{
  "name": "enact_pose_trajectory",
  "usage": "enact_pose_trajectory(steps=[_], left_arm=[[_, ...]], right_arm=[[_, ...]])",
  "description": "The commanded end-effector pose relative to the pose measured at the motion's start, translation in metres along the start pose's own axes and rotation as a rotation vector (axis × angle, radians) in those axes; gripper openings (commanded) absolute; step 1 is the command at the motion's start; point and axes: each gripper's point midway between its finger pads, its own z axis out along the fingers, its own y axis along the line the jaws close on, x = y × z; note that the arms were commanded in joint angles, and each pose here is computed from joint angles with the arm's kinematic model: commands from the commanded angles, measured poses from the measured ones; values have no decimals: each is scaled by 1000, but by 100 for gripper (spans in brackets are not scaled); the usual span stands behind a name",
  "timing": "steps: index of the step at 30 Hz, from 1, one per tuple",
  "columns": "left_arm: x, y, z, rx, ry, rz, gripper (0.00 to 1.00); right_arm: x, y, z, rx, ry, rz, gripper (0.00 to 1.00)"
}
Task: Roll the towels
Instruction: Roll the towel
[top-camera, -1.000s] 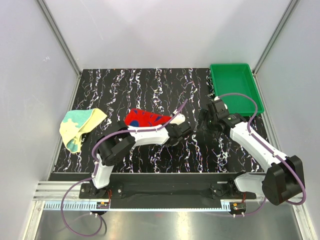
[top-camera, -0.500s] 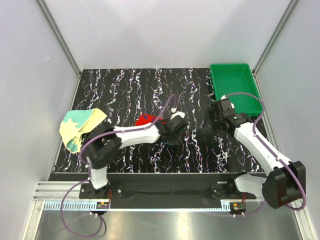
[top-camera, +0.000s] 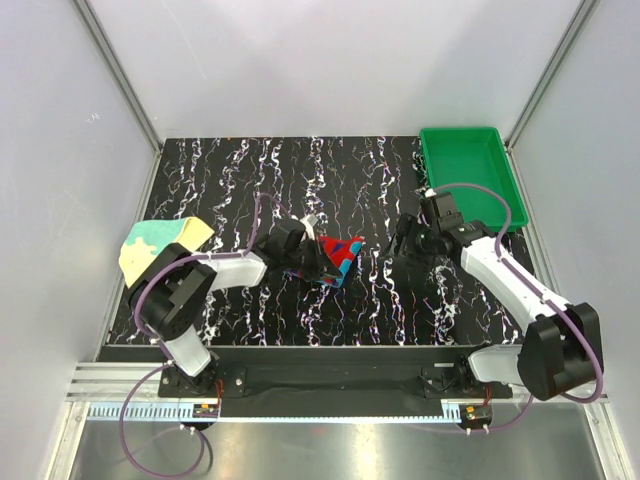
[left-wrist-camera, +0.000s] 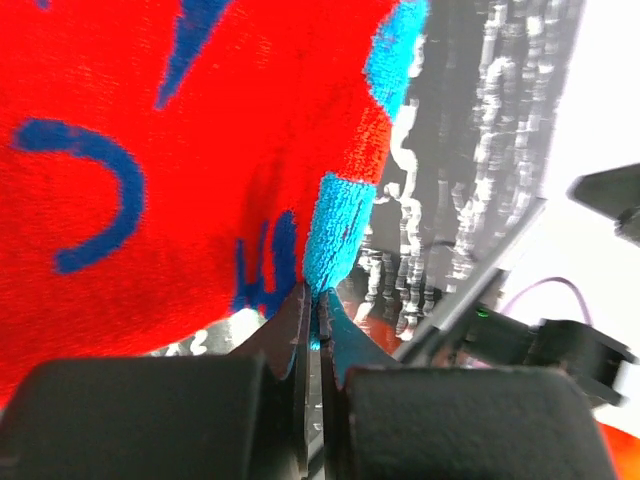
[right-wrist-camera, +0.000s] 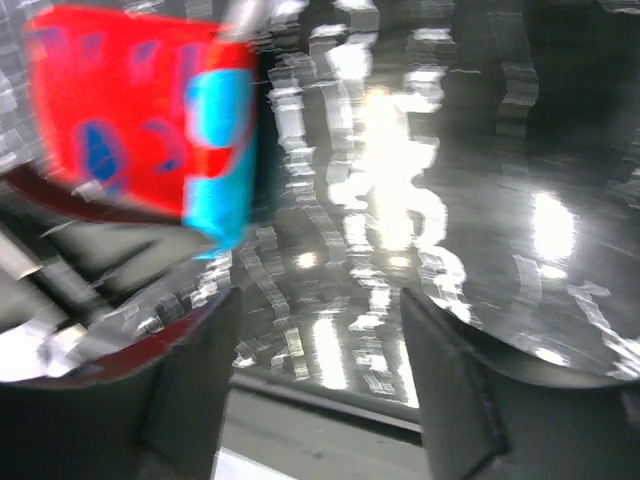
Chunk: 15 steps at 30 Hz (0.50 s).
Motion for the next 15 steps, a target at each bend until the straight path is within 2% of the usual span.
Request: enact_pose_trajectory(steps=[1, 2, 6, 10, 15], left_arm=[[-10, -25, -5, 163, -12, -93, 0], [-7, -19, -7, 158, -9, -121, 0], [-15, -6, -10, 113, -26, -186, 0], [-16, 15, -14, 17, -21, -248, 0], [-16, 34, -17, -48, -12, -296, 0]], right_arm=[[-5, 53, -4, -278, 28, -53, 69], [-6, 67, -5, -353, 33, -66, 66], [-5, 79, 6, -414, 69, -50, 58], [-9, 89, 27, -441, 92, -43, 42], [-6, 110, 51, -478, 140, -62, 35]])
